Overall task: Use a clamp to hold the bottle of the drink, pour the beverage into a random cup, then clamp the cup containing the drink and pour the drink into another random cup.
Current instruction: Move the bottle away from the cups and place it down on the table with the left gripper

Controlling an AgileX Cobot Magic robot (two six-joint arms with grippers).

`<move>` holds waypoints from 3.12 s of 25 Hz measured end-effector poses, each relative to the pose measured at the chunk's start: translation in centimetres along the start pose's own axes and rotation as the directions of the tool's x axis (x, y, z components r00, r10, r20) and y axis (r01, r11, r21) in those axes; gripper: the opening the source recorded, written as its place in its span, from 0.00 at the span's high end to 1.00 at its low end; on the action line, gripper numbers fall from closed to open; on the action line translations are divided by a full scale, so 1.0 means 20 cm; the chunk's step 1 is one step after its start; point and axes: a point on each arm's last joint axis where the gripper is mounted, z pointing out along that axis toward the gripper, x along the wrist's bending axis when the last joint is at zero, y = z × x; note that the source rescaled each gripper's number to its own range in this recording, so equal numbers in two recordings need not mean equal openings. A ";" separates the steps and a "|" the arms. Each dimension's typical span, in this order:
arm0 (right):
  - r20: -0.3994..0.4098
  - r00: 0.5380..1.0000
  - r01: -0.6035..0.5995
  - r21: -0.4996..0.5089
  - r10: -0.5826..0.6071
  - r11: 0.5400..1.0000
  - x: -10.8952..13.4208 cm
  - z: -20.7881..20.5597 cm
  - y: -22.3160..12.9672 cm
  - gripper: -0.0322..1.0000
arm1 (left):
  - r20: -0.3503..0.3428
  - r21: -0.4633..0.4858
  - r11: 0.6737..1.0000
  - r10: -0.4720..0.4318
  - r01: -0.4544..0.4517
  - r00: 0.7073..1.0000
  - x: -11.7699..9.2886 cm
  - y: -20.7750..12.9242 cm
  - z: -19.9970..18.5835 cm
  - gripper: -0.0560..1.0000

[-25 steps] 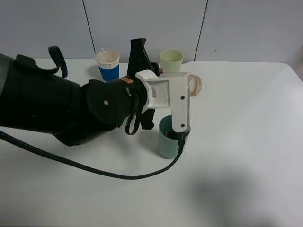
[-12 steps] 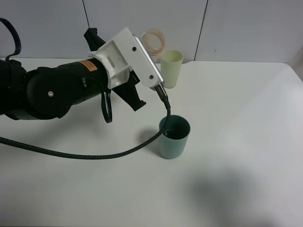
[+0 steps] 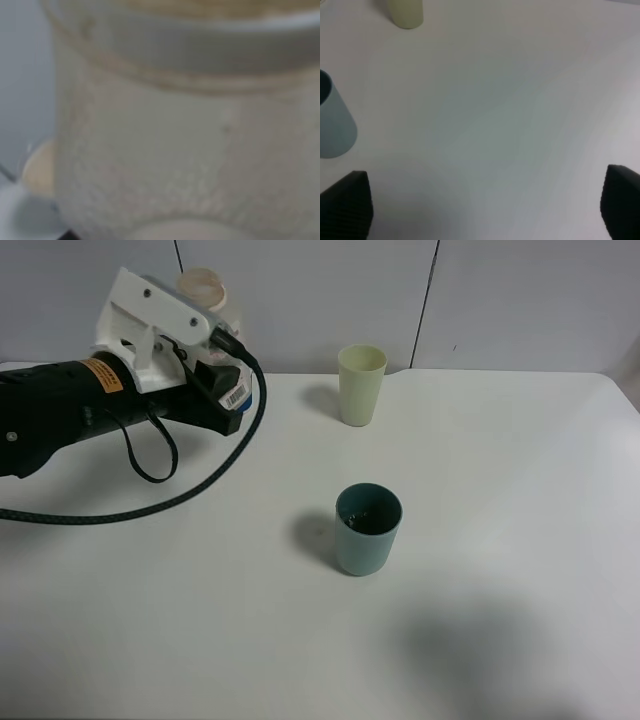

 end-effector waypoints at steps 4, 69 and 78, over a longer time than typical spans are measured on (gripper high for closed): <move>0.000 1.000 0.000 0.000 0.000 1.000 0.00 0.00 0.00 0.25 | -0.023 0.006 0.993 -0.115 0.115 0.993 0.11 -0.03 0.00 0.94; 0.000 1.000 0.000 0.000 0.000 1.000 0.00 0.00 0.00 0.25 | -0.156 0.185 0.952 -0.218 0.245 0.964 0.43 -0.66 -0.11 0.94; 0.000 1.000 0.000 0.000 0.000 1.000 0.00 0.00 0.00 0.25 | -0.145 0.174 0.949 -0.238 0.262 0.960 0.41 -0.71 -0.09 0.94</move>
